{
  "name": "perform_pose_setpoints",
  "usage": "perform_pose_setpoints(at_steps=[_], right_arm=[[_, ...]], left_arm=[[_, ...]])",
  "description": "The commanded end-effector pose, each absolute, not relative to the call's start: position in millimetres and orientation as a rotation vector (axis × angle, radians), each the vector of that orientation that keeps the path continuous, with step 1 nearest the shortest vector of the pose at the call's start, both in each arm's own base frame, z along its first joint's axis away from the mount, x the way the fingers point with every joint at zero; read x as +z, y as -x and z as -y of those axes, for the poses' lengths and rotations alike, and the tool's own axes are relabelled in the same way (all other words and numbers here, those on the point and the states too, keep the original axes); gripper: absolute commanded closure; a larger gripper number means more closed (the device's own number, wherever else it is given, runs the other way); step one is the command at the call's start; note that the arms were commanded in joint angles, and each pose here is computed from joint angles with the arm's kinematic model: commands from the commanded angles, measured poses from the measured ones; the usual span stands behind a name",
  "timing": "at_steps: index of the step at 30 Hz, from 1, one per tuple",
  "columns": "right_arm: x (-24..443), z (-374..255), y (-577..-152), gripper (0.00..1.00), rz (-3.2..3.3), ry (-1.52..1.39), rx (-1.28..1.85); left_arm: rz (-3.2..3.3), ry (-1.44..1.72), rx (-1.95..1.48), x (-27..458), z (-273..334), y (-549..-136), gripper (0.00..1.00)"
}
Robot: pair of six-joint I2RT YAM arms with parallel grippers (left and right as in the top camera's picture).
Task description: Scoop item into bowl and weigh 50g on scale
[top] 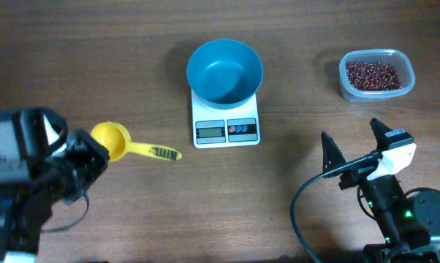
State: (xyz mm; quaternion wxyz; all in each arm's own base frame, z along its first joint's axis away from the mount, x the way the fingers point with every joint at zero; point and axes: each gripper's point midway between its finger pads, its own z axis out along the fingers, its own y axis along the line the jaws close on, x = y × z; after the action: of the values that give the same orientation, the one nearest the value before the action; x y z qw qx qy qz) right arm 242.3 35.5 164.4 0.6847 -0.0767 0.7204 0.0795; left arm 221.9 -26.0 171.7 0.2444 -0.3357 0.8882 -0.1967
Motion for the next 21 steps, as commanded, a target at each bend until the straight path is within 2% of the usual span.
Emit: perform_pose_setpoints(at_steps=[1,6,11,21], right_arm=[[162,-38,-242,0.01,-1.616,0.177,0.19],[162,-38,-242,0.01,-1.617,0.177,0.19],[162,-38,-242,0.01,-1.617,0.177,0.19],[162,-42,-241,0.01,-1.623,0.14,0.261]], left_arm=[[-2.511,0.911,-0.671,172,47,-194,1.0],[-2.646,0.992,-0.666,149,52,-165,1.0],[-2.788,1.049,-0.8,108,72,-137,1.0],[-2.809,1.011,-0.88,110,81,-133,1.0]])
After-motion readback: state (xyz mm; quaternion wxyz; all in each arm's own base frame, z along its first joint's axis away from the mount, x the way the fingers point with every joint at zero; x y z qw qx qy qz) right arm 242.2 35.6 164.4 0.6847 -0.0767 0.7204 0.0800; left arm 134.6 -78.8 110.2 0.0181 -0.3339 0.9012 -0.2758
